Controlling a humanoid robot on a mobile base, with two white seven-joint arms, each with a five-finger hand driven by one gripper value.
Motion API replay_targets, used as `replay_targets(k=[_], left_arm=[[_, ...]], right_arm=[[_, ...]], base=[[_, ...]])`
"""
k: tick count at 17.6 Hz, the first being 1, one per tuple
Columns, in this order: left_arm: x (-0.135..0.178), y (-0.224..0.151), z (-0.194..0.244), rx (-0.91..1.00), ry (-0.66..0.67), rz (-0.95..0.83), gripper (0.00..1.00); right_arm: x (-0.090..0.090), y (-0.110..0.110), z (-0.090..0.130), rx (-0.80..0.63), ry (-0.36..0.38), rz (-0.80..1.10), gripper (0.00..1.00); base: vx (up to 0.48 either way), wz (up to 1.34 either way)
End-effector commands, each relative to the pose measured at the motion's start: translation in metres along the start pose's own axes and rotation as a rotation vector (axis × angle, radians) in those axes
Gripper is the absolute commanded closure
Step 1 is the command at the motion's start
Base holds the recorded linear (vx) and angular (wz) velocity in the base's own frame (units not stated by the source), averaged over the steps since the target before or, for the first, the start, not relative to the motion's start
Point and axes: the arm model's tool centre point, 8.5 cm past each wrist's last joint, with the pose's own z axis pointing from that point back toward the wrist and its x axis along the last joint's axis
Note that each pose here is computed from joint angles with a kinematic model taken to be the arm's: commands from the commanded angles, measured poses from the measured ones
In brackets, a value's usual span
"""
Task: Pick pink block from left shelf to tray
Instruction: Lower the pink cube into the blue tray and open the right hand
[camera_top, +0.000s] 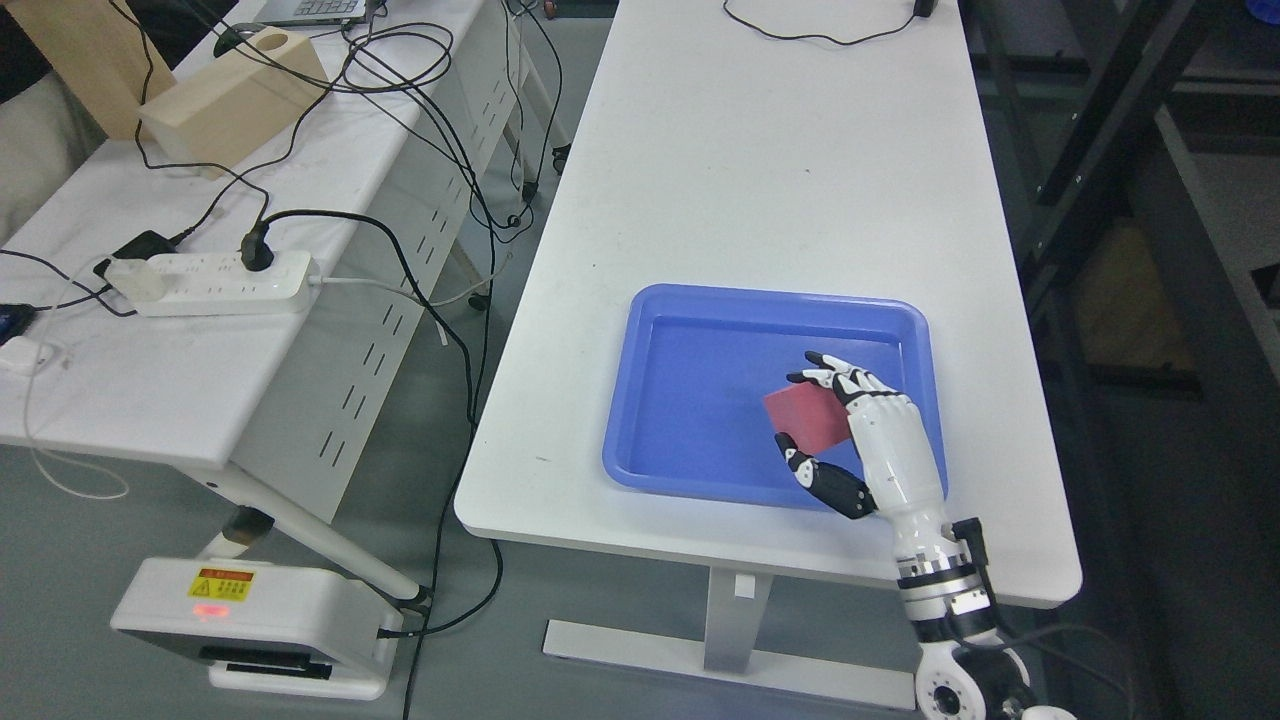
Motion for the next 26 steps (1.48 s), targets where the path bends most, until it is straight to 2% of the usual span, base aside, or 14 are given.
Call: replay_targets(k=[1,2,3,7,9,16,18,21,23,25,26], left_arm=[[0.026,0.009,-0.001,0.014,-0.048,0.009,0.0],[0.025,0.009,-0.001,0.014,-0.047,0.009,0.0],[0.026,0.009,-0.001,0.014,-0.048,0.009,0.0],[0.026,0.009,-0.001,0.014,-0.048,0.009,0.0],[0.025,0.009,-0.001,0.014,-0.047,0.009,0.0],[0.025,0.009,-0.001,0.014,-0.047,0.009,0.0],[0.025,0.009,-0.001,0.014,-0.047,0.009,0.0],[0.026,0.009,-0.001,0.014,-0.048,0.009,0.0],[0.025,0.009,-0.001,0.014,-0.047,0.009,0.0],[0.025,0.009,-0.001,0.014,-0.047,0.009,0.0],[0.025,0.009,-0.001,0.014,-0.047,0.009,0.0]], right_arm=[[0.007,0.013,0.015,0.07,-0.015,0.019,0.95],[0.009,0.013,0.02,0.071,-0.016,0.013,0.92],[0.009,0.013,0.022,0.074,-0.012,0.01,0.84],[0.007,0.014,0.029,0.071,0.009,-0.033,0.41],[0.005,0.012,0.029,0.052,0.019,-0.087,0.27],[0.001,0.008,0.026,0.051,0.032,-0.167,0.08],[-0.001,0.004,0.025,0.019,0.044,-0.24,0.06],[-0.016,-0.015,0.021,-0.108,0.098,-0.506,0.06],[-0.028,-0.024,0.022,-0.117,0.116,-0.648,0.02],[-0.041,-0.034,0.025,-0.111,0.104,-0.851,0.01],[-0.045,-0.038,0.027,-0.108,0.097,-0.887,0.01]], base=[[0.181,0.0],[0.181,0.0],[0.129,-0.01],[0.096,0.0],[0.066,0.0],[0.024,0.0],[0.0,0.0],[0.0,0.0],[0.0,0.0],[0.0,0.0],[0.0,0.0]])
